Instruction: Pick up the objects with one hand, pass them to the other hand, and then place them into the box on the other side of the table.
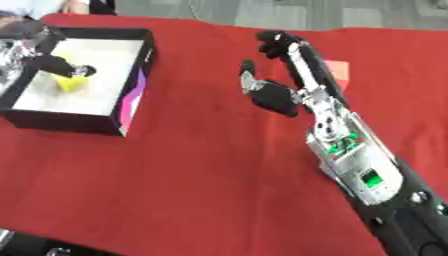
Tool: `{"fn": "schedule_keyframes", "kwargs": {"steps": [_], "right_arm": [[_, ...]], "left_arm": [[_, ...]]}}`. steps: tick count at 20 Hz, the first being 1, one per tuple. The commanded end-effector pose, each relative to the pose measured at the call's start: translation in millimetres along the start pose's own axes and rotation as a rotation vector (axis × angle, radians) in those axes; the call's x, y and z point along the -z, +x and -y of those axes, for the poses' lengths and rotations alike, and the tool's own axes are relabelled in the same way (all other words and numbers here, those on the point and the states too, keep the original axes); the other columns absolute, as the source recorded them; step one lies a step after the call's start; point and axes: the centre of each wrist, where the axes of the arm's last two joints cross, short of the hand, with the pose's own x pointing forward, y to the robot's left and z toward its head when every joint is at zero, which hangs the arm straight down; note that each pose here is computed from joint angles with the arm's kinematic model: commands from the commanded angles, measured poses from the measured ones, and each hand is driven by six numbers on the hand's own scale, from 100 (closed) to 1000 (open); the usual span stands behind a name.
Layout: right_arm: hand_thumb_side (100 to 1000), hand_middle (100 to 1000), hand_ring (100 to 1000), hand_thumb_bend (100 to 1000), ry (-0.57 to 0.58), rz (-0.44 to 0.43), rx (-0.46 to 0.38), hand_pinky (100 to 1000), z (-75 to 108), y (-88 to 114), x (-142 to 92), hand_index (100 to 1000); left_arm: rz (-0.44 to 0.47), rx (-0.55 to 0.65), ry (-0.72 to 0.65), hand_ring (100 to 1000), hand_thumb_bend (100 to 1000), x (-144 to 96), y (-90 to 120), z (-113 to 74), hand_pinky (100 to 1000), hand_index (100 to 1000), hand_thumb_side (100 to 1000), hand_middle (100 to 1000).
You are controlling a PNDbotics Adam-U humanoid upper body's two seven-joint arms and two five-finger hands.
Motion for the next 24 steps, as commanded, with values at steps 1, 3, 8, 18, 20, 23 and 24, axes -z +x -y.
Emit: {"fn": "schedule_keyframes", "kwargs": {"steps": [1, 3, 8, 18, 20, 23, 24], "right_arm": [[282, 719, 797, 100, -0.053, 0.033, -0.017, 873, 20.5, 8.1, 1.5, 846], [285, 719, 797, 100, -0.074, 0.032, -0.027, 872, 30.4, 10.1, 1.8, 844], [283, 714, 796, 100, -0.107, 0.039, -0.052, 871, 55.8, 18.1, 0.6, 836], [331, 723, 804, 100, -0.033, 0.013, -0.096, 875, 98.2, 22.4, -6.3, 837], [373, 753, 823, 100, -0.01, -0.013, -0.111, 885, 100.1, 18.4, -6.1, 853], [428, 782, 850, 100, 0.04, -0.073, -0.17, 899, 112.6, 7.8, -5.1, 875], [437, 788, 857, 111, 0.06, -0.099, -0.194, 903, 116.8, 4.9, -5.2, 881]], "left_arm": [[0.041, -0.132, 0.156, 782, 100, -15.4, 2.3, -33.8, 797, 759, 596, 681], [0.087, -0.251, 0.223, 756, 100, -27.0, 5.9, -42.3, 788, 729, 681, 660], [0.209, -0.555, 0.297, 728, 100, -53.1, 11.2, -43.3, 786, 713, 763, 649], [0.341, -0.954, 0.286, 745, 100, -67.1, 11.7, -23.3, 795, 716, 817, 674], [0.33, -0.989, 0.289, 746, 100, -67.1, 9.5, -19.3, 800, 715, 848, 678], [0.315, -1.068, 0.291, 746, 100, -69.6, 9.0, -12.2, 801, 713, 859, 677], [0.31, -1.08, 0.289, 746, 100, -70.0, 8.5, -10.9, 802, 713, 862, 677]]}}
